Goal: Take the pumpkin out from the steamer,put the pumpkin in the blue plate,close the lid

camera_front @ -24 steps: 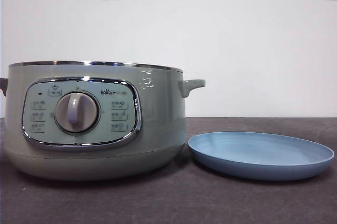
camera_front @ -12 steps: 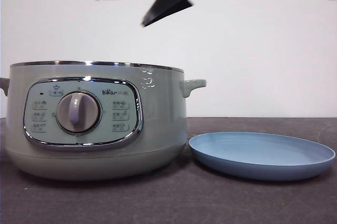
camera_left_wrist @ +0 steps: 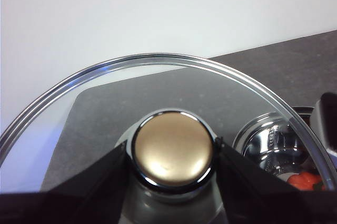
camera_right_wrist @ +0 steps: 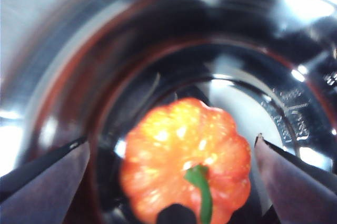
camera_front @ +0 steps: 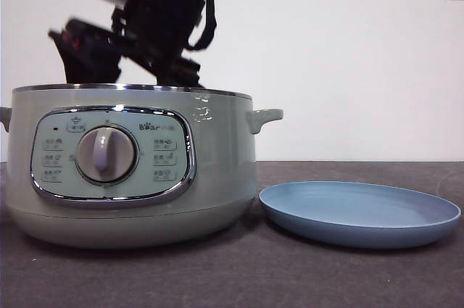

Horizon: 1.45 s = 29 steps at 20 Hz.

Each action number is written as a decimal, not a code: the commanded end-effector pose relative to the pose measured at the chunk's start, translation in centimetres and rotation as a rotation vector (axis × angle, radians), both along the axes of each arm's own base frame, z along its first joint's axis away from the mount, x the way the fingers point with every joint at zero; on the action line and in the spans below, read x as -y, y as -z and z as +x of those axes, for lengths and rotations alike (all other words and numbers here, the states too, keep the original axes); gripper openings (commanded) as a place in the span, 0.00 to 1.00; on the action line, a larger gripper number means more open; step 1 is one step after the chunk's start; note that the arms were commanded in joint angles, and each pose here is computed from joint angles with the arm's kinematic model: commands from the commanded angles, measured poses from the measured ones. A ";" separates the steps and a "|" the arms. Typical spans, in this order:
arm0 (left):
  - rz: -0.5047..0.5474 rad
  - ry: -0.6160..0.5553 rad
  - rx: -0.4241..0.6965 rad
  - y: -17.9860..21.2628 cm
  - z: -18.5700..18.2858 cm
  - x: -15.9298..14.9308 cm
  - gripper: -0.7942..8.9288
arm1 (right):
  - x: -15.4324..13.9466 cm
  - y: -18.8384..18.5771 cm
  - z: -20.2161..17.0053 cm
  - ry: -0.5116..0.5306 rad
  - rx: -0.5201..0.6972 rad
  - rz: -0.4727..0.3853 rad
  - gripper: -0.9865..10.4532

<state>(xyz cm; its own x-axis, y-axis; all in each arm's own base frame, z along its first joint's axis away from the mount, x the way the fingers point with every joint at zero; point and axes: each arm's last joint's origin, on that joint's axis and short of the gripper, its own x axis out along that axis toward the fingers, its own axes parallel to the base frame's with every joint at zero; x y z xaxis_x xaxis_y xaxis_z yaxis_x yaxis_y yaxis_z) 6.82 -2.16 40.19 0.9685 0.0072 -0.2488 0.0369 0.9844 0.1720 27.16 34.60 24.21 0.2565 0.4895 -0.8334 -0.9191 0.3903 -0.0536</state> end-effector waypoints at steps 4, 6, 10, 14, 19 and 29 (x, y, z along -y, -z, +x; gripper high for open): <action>-0.024 -0.007 0.054 -0.8 -0.4 -0.3 0.07 | -0.4 1.7 0.4 -0.002 -0.013 -0.031 0.28; -0.018 -0.007 0.044 -0.7 -0.4 -0.3 0.07 | -0.5 1.7 0.4 0.001 -0.014 -0.029 0.08; -0.016 -0.005 0.038 -0.6 -0.5 -0.3 0.07 | -0.4 0.9 0.4 0.000 0.004 -0.007 0.08; -0.026 0.000 0.055 -0.8 -0.4 -0.2 0.07 | 1.7 -3.2 0.0 0.041 0.071 0.026 0.08; -0.047 0.051 0.066 -1.0 0.0 0.1 0.07 | 9.7 -9.7 -0.2 0.218 0.054 0.014 0.08; -0.051 0.201 -0.021 -0.6 3.4 2.5 0.07 | 20.5 -11.5 -1.5 0.650 -0.129 -0.045 0.08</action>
<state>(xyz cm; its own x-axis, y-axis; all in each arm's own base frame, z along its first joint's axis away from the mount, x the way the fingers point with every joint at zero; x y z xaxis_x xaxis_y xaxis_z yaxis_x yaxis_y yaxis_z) 10.63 -4.88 39.62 0.9193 -0.1897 -0.3447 0.2490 0.9588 0.1365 25.77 14.04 36.27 0.4026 0.2402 -0.8833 -0.5177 0.8556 -0.0033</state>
